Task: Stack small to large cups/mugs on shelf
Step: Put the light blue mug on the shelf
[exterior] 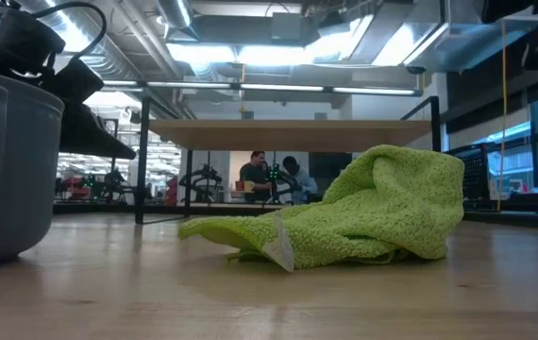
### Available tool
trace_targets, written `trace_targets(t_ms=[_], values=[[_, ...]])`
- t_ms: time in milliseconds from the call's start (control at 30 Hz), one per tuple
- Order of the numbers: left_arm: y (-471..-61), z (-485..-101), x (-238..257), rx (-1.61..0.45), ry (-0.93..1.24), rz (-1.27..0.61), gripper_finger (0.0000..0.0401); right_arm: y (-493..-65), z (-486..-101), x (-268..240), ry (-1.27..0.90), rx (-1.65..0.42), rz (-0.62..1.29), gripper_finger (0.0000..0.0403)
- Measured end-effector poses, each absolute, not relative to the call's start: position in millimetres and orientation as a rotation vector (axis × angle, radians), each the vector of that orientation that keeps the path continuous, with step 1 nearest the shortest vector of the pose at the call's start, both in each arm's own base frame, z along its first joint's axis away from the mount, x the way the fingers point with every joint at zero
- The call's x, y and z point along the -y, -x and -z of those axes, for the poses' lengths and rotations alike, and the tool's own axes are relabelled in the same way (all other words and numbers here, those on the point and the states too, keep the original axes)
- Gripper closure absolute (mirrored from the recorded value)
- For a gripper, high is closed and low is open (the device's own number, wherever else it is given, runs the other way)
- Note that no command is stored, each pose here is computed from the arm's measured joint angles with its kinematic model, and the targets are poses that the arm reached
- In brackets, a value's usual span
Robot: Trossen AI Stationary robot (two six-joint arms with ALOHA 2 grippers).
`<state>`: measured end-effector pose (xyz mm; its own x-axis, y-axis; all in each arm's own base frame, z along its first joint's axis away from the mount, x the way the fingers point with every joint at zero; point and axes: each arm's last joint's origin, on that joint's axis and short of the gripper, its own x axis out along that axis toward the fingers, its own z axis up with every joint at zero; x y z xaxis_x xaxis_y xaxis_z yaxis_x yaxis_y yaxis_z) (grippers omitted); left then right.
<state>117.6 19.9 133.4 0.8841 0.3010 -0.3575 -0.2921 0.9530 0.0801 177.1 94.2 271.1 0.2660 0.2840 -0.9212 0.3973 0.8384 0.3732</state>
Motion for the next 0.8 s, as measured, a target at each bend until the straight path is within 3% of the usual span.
trace_targets(t_ms=[300, 433, 800], values=[[-118, -133, -20, -0.376, -0.024, -0.309, 0.0387, -178, -271, -93, -0.633, -1.328, 0.083, 0.0318], [-118, -133, -20, -0.376, -0.024, -0.309, 0.0387, -177, -271, -88, -0.575, -1.294, 0.171, 0.0318], [-118, -133, -20, -0.376, -0.024, -0.309, 0.0387, -173, -316, -78, -0.42, -1.187, 0.27, 0.0318]])
